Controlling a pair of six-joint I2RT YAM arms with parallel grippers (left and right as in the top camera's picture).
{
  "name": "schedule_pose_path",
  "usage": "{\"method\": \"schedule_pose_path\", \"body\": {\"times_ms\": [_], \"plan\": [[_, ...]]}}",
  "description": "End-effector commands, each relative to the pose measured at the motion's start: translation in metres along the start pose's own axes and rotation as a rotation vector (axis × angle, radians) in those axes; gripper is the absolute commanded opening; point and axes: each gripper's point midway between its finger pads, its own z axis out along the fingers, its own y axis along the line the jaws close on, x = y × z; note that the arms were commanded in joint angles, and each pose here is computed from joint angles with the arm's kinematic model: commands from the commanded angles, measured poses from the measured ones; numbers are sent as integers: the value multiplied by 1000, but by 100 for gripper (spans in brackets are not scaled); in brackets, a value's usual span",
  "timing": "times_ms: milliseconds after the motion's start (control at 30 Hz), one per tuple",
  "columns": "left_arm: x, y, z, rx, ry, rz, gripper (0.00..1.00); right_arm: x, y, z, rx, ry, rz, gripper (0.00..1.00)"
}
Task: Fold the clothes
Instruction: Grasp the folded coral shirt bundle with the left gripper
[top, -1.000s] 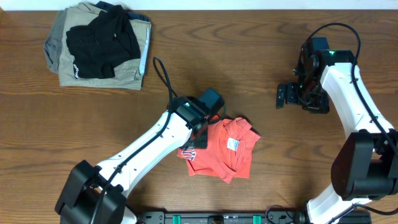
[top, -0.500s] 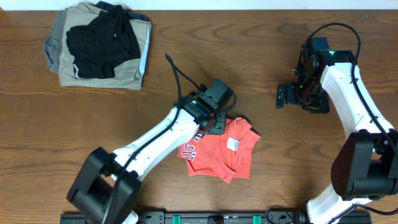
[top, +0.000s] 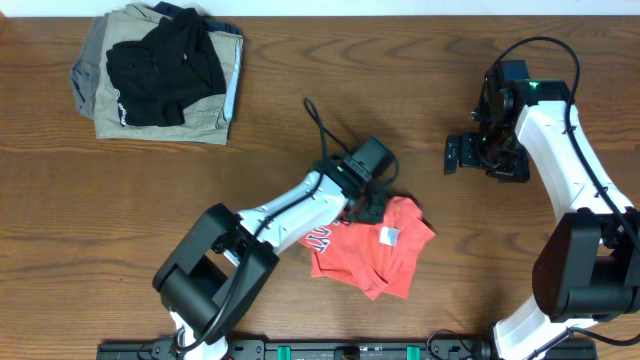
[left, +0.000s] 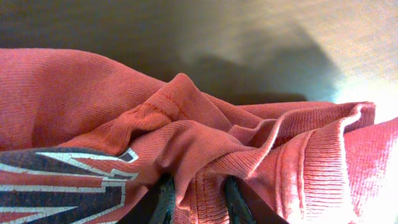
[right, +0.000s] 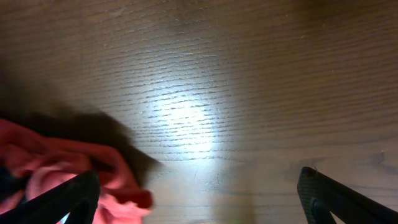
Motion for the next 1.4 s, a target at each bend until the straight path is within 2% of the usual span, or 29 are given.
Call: {"method": "schedule_pose_path", "body": {"times_ms": [0, 67, 133, 200, 267, 333, 533, 733, 800, 967, 1200, 1367], "plan": [[11, -12, 10, 28, 52, 32, 30, -3, 3, -9, 4, -31, -1, 99], [7, -16, 0, 37, 38, 43, 30, -3, 3, -9, 4, -32, -2, 99], [4, -21, -12, 45, 24, 73, 40, -3, 3, -9, 4, -31, -2, 99], [0, -27, -30, 56, 4, 115, 57, -3, 3, -9, 4, -31, -2, 99], [-4, -27, -48, 53, -21, 132, 81, -3, 3, -9, 4, -31, -2, 99], [-10, -20, -70, 29, -60, 119, 97, -3, 3, -9, 4, -31, -1, 99], [-26, 44, -124, -132, -152, 3, 98, -3, 3, -9, 4, -31, -2, 99], [-28, 121, -139, -184, -98, -140, 98, -3, 3, -9, 4, -31, -2, 99], [-24, 129, -132, -105, -47, -174, 98, -3, 3, -9, 4, -31, -2, 99], [-3, 116, -106, 172, 102, -132, 98, -3, 3, -9, 4, -31, -1, 99], [6, 101, -77, 337, 185, -61, 98, -3, 3, -9, 4, -31, -2, 99], [8, 93, -58, 433, 232, -83, 98, -3, 3, -9, 4, -31, -1, 99]]}}
